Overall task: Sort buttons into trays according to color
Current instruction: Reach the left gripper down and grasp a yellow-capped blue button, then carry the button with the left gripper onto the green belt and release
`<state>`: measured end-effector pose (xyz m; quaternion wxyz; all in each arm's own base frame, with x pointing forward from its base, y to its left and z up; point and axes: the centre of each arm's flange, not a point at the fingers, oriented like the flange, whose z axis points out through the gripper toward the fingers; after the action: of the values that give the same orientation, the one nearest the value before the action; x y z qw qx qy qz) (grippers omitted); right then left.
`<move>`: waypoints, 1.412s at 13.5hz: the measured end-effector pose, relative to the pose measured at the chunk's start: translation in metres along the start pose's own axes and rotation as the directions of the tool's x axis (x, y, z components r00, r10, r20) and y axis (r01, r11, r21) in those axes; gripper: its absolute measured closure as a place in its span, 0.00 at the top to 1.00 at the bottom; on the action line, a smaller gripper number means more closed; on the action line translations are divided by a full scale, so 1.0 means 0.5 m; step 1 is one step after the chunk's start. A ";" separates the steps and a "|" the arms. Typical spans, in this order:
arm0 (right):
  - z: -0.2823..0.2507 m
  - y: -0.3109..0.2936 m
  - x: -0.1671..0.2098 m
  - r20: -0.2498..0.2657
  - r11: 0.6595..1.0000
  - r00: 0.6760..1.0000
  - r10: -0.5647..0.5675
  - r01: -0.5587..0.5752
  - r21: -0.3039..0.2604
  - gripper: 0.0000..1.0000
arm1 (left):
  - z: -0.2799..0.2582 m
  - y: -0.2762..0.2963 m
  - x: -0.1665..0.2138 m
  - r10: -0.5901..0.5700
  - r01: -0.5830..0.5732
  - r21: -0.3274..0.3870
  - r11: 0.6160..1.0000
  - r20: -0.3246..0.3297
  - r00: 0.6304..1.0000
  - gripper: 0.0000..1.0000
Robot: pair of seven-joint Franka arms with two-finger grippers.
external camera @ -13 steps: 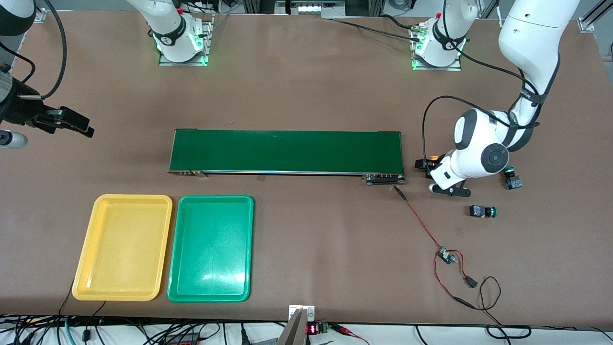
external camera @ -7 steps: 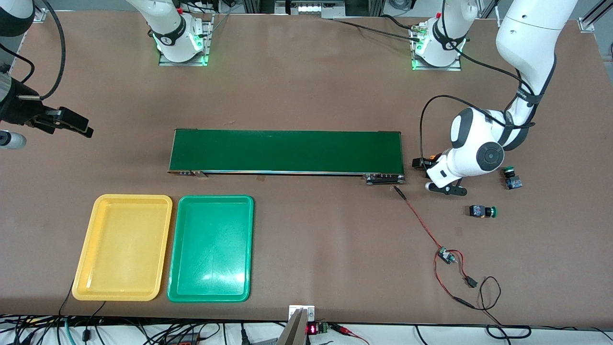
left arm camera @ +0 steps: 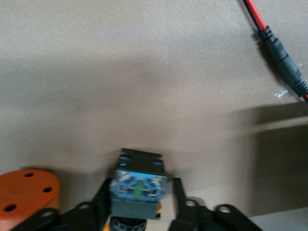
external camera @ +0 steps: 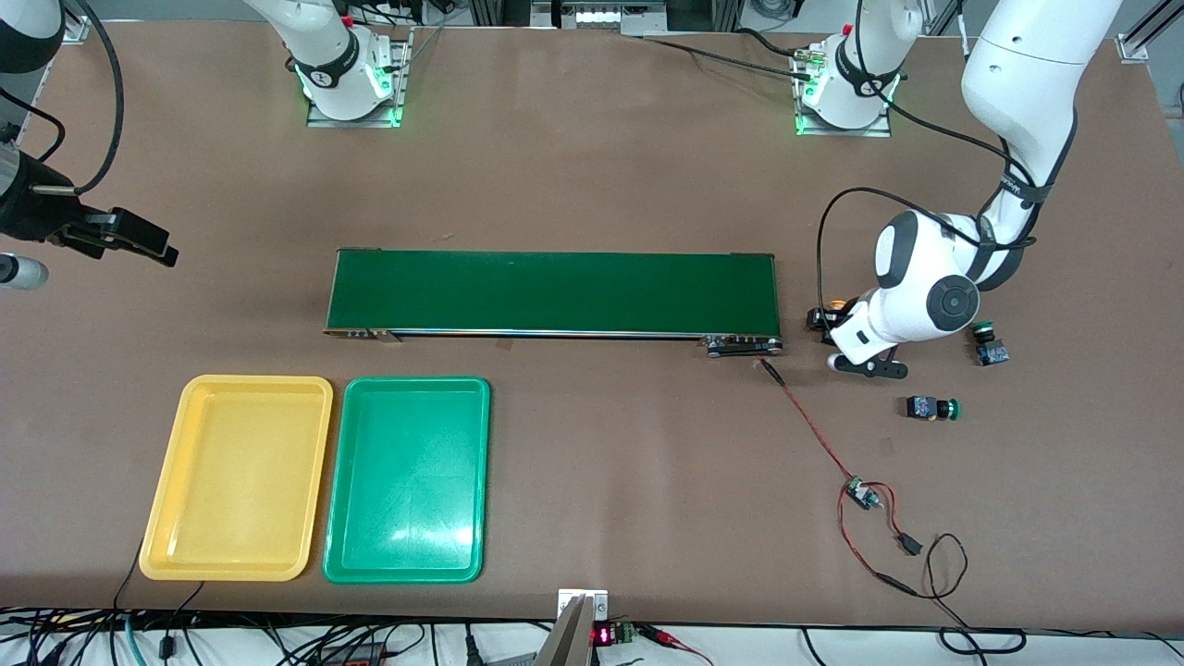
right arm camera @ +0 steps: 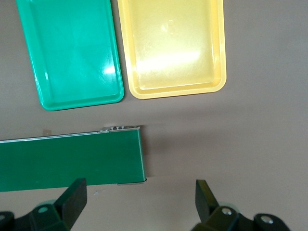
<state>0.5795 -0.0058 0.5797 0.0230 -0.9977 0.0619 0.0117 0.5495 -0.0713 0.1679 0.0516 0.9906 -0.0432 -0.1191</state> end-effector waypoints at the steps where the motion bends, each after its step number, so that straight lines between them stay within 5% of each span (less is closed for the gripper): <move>1: 0.000 0.000 0.000 0.000 1.000 1.000 0.000 0.000 0.000 1.00 | -0.002 0.000 0.000 0.001 -0.001 0.000 1.000 -0.002 1.000 0.42; 5: 0.000 0.000 0.000 0.000 1.000 1.000 0.000 0.000 0.000 1.00 | -0.036 0.006 0.004 0.006 -0.006 0.003 1.000 -0.030 1.000 0.41; 11: 0.001 0.000 0.000 0.001 1.000 1.000 0.000 0.000 0.000 1.00 | -0.227 0.110 -0.033 0.049 -0.046 0.031 0.998 -0.104 0.993 0.41; 19: 0.001 0.001 0.000 0.001 1.000 1.000 0.001 -0.001 0.000 1.00 | -0.178 0.334 -0.088 -0.028 0.027 -0.050 0.998 -0.035 0.999 0.41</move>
<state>0.5795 -0.0062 0.5793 0.0232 -0.9977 0.0623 0.0120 0.5163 -0.2242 0.2828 0.0751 0.9915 -0.0256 -0.1033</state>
